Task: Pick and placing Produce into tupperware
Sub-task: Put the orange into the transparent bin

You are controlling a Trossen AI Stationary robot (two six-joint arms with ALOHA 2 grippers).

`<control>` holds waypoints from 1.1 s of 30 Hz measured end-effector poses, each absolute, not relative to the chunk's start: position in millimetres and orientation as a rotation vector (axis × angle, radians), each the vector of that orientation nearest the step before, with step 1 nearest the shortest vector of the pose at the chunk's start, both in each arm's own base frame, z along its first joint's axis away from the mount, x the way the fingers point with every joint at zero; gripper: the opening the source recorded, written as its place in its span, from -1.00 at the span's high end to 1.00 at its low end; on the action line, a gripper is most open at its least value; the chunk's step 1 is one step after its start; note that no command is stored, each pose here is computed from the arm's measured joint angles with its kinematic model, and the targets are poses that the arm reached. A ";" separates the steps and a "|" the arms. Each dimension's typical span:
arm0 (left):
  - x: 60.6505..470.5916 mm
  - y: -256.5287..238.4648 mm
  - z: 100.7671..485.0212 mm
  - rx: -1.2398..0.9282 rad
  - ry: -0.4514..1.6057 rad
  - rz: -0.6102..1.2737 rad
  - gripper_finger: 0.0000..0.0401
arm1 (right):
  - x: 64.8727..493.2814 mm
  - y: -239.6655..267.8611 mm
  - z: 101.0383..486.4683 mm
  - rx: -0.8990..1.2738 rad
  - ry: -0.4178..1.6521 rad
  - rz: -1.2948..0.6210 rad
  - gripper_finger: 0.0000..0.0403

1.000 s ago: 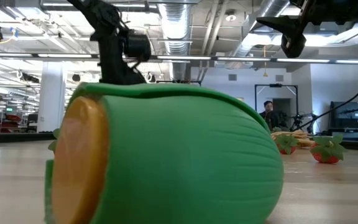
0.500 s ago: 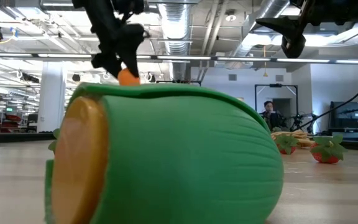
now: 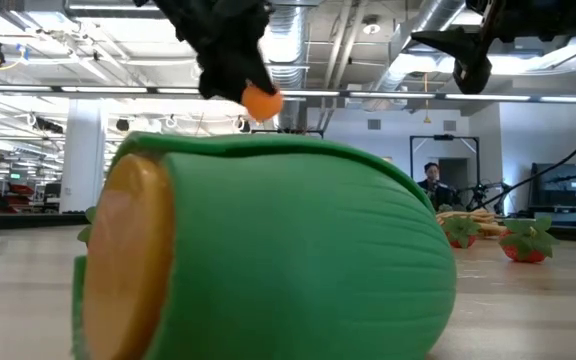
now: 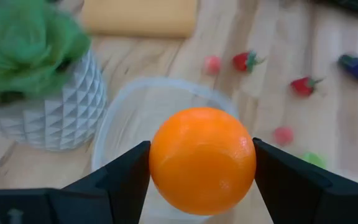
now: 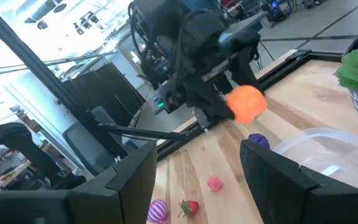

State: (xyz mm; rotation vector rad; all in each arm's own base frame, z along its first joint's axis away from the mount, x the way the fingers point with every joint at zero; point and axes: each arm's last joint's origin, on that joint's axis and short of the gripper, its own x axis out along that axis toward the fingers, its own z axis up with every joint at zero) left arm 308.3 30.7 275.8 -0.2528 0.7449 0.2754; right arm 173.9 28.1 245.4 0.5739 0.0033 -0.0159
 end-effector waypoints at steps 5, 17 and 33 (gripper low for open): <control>322.3 32.1 254.3 -0.237 0.794 0.305 -0.25 | 177.6 29.1 243.7 0.575 0.005 -0.016 -0.27; 338.4 36.2 221.9 -0.245 0.864 0.384 -0.25 | 188.9 31.5 233.3 0.584 0.048 -0.027 -0.27; 338.4 58.3 217.2 -0.218 0.875 0.413 -0.25 | 191.5 31.6 234.3 0.572 0.023 -0.021 -0.27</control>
